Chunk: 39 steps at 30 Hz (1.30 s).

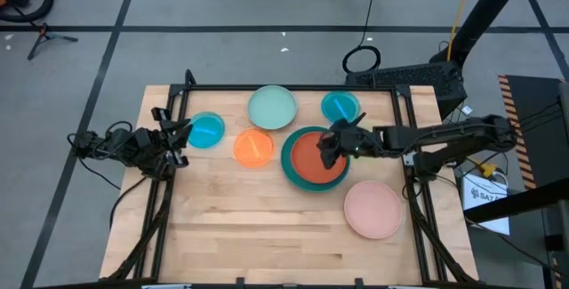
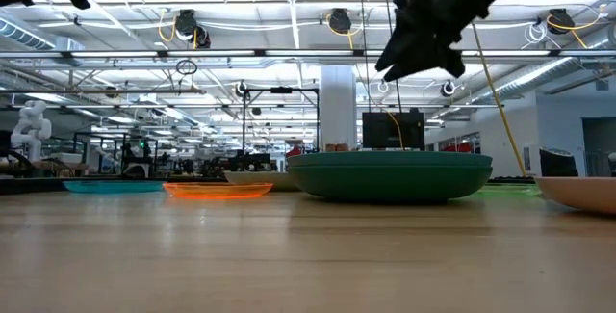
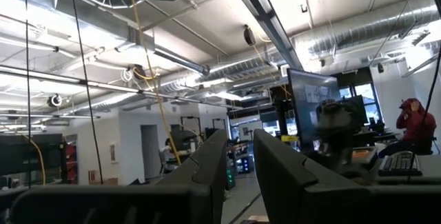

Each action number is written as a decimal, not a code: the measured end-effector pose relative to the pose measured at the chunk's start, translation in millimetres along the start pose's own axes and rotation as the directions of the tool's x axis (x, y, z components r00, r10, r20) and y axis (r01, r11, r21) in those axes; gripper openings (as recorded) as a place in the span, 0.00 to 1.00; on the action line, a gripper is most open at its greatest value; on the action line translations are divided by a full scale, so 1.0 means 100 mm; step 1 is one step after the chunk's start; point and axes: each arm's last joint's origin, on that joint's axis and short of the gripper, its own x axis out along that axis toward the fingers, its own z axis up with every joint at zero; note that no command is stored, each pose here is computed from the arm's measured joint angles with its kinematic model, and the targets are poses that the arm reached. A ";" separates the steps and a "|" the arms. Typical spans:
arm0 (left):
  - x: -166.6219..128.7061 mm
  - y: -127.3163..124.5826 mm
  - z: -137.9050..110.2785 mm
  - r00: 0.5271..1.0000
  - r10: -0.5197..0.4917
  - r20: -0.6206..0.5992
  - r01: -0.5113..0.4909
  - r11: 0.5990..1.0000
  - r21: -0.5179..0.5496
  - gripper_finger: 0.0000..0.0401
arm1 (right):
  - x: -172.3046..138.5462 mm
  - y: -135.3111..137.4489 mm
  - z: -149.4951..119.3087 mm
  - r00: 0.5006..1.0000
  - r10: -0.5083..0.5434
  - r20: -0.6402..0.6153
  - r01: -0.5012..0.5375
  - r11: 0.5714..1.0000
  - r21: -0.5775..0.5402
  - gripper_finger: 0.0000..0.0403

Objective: Stack plastic plates
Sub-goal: Stack the pink plate on top of the dark orange plate

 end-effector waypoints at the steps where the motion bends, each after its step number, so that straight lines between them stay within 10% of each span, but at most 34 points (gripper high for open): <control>1: 0.00 0.00 0.00 1.000 0.000 0.000 0.000 1.000 0.000 0.20 | -0.01 0.07 0.00 1.000 0.010 -0.015 -0.010 1.000 0.003 0.28; 9: 0.00 0.00 0.00 1.000 0.000 0.000 0.000 1.000 -0.003 0.20 | -0.04 0.53 -0.11 0.949 0.030 -0.312 -0.008 0.997 0.071 0.28; 20: 0.00 0.00 0.00 1.000 -0.001 -0.001 0.001 1.000 -0.003 0.20 | 0.03 0.94 -0.44 0.660 -0.080 -0.747 0.290 0.944 0.155 0.28; 29: 0.00 0.00 0.00 1.000 -0.002 -0.003 0.002 1.000 -0.001 0.20 | 0.23 0.98 -0.99 0.427 -0.256 -0.867 0.536 0.844 0.014 0.28; 39: 0.00 0.00 -0.01 1.000 -0.002 -0.004 0.002 1.000 -0.001 0.20 | 0.35 0.97 -1.19 0.347 -0.317 -0.883 0.570 0.819 -0.070 0.28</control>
